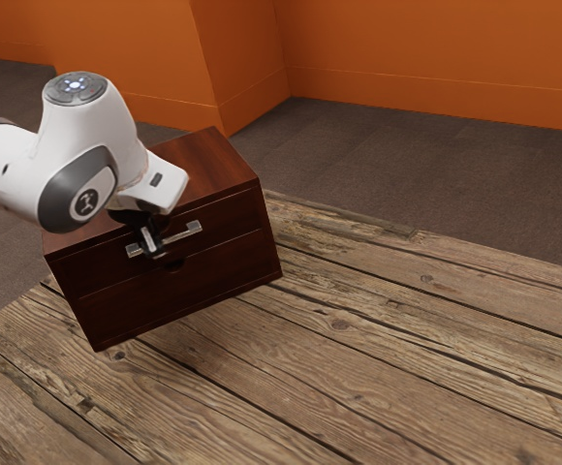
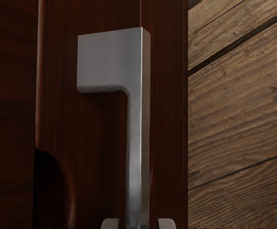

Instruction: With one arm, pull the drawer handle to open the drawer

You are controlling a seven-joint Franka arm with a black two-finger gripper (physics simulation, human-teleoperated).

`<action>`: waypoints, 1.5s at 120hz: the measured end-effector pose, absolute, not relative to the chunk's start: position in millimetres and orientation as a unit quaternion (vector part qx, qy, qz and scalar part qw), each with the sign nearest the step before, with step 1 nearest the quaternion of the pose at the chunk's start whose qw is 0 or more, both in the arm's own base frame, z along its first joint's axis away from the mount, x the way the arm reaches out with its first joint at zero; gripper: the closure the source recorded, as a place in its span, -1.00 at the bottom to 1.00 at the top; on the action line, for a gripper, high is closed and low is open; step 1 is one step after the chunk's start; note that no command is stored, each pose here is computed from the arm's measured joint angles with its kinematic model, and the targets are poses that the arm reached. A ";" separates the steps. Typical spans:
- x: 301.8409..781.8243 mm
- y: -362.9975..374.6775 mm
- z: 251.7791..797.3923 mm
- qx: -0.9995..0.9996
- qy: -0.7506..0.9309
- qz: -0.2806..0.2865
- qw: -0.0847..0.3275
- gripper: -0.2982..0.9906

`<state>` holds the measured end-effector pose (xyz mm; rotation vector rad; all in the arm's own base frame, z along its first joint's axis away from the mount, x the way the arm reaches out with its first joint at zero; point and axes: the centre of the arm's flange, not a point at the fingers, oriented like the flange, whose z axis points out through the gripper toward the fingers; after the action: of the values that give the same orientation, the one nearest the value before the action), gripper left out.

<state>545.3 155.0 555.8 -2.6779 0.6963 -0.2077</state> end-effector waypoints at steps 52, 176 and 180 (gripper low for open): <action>540.1 141.8 555.5 -0.946 0.256 -0.074 0.182 0.57; 504.7 89.9 564.4 -0.940 0.282 -0.092 0.169 0.58; 503.6 87.2 564.6 -0.940 0.284 -0.092 0.168 0.57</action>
<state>503.6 87.2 564.6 -2.6723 0.8064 -0.2625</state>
